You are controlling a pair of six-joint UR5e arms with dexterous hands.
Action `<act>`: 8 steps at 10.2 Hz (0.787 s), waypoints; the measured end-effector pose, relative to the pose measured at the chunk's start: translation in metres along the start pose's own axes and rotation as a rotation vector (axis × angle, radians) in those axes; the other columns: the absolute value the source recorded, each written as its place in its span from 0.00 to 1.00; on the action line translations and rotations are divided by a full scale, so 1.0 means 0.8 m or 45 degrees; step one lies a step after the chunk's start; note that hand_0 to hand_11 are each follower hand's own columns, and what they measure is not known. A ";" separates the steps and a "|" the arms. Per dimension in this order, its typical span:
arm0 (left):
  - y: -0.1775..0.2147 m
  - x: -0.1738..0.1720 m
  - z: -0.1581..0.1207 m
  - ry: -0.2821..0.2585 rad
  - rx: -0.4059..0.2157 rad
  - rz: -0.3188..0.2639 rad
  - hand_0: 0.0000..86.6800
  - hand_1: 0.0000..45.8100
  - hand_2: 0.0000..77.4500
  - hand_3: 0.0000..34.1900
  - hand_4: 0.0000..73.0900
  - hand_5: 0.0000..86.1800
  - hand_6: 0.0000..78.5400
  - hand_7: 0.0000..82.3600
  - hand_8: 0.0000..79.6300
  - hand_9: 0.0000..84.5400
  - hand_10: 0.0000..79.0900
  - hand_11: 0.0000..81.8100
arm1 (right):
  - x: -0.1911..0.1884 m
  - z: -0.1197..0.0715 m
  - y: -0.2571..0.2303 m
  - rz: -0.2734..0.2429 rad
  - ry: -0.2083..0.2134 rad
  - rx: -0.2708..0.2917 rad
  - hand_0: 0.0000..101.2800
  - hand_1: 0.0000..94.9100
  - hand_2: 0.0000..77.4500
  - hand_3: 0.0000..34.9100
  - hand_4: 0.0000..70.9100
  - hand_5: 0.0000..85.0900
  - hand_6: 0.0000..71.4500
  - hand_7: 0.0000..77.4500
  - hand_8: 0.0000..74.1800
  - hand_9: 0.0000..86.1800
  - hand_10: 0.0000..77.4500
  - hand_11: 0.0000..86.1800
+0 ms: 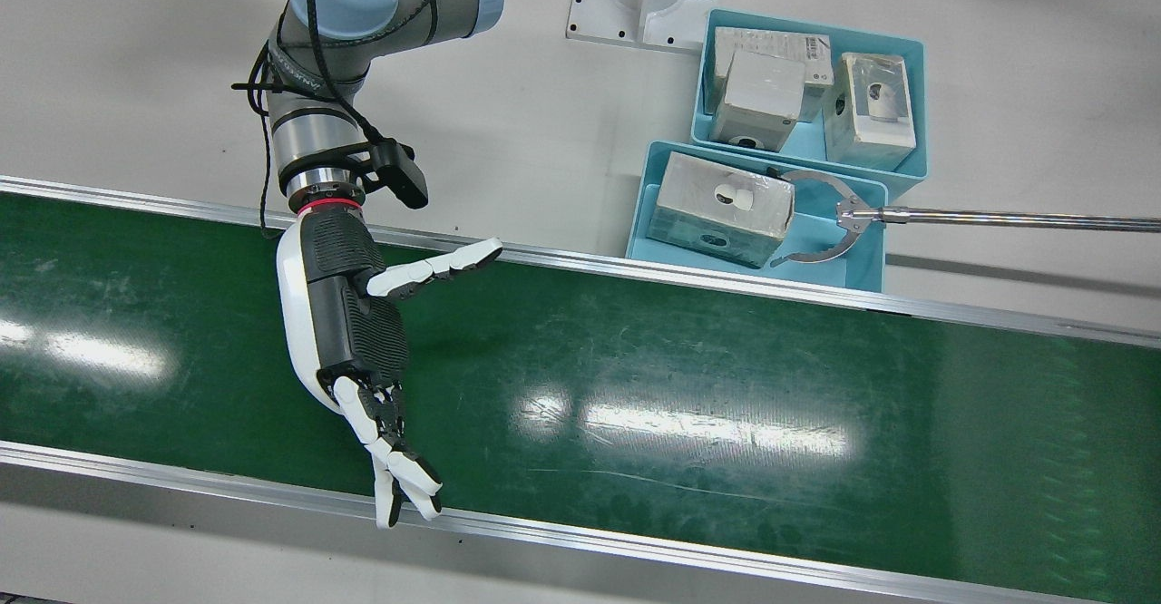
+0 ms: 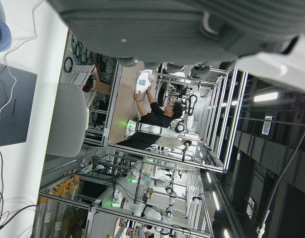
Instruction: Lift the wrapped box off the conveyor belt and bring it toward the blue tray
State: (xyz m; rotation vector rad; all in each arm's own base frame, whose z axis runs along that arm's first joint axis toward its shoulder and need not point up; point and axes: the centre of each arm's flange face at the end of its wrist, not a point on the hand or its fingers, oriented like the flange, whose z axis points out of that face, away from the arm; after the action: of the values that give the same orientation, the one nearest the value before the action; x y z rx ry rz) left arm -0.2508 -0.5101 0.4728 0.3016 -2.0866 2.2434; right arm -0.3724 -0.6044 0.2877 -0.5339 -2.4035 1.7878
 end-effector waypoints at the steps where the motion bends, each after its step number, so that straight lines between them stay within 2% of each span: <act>1: 0.000 0.000 0.000 0.000 0.000 0.000 0.00 0.00 0.01 0.00 0.00 0.01 0.00 0.01 0.01 0.01 0.01 0.01 | 0.000 0.000 0.000 -0.002 0.000 0.000 0.48 0.15 0.05 0.00 0.14 0.18 0.05 0.06 0.00 0.01 0.00 0.01; 4: 0.000 0.000 0.000 0.000 0.000 0.000 0.00 0.00 0.01 0.00 0.00 0.01 0.01 0.01 0.01 0.01 0.01 0.01 | 0.003 0.000 0.002 -0.021 0.012 0.001 0.48 0.15 0.05 0.00 0.14 0.19 0.05 0.06 0.00 0.01 0.00 0.01; 5: 0.000 0.000 0.000 0.000 0.000 0.000 0.00 0.00 0.01 0.00 0.00 0.01 0.01 0.01 0.01 0.01 0.01 0.01 | 0.006 0.001 0.004 -0.038 0.033 0.001 0.49 0.17 0.09 0.00 0.18 0.21 0.08 0.11 0.00 0.02 0.00 0.01; 6: 0.000 0.000 0.000 0.000 0.000 0.000 0.00 0.00 0.01 0.00 0.00 0.01 0.01 0.01 0.01 0.00 0.01 0.01 | 0.008 0.004 0.008 -0.068 0.060 -0.001 0.49 0.17 0.09 0.00 0.18 0.21 0.08 0.11 0.00 0.02 0.00 0.01; 7: 0.000 0.000 0.000 0.000 0.000 0.000 0.00 0.00 0.01 0.00 0.00 0.01 0.00 0.01 0.01 0.01 0.01 0.01 | 0.007 0.007 0.011 -0.090 0.074 0.000 0.53 0.24 0.23 0.00 0.20 0.24 0.09 0.12 0.00 0.02 0.00 0.01; 8: 0.000 0.000 0.000 0.000 0.000 0.000 0.00 0.00 0.01 0.00 0.00 0.01 0.00 0.01 0.01 0.00 0.01 0.01 | 0.007 0.009 0.012 -0.104 0.081 0.001 0.53 0.24 0.23 0.00 0.20 0.24 0.09 0.12 0.00 0.02 0.00 0.01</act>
State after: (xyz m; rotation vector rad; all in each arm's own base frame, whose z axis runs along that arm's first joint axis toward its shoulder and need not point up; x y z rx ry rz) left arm -0.2508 -0.5101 0.4727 0.3016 -2.0866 2.2434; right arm -0.3772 -0.6066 0.2756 -0.4779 -2.3470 1.7124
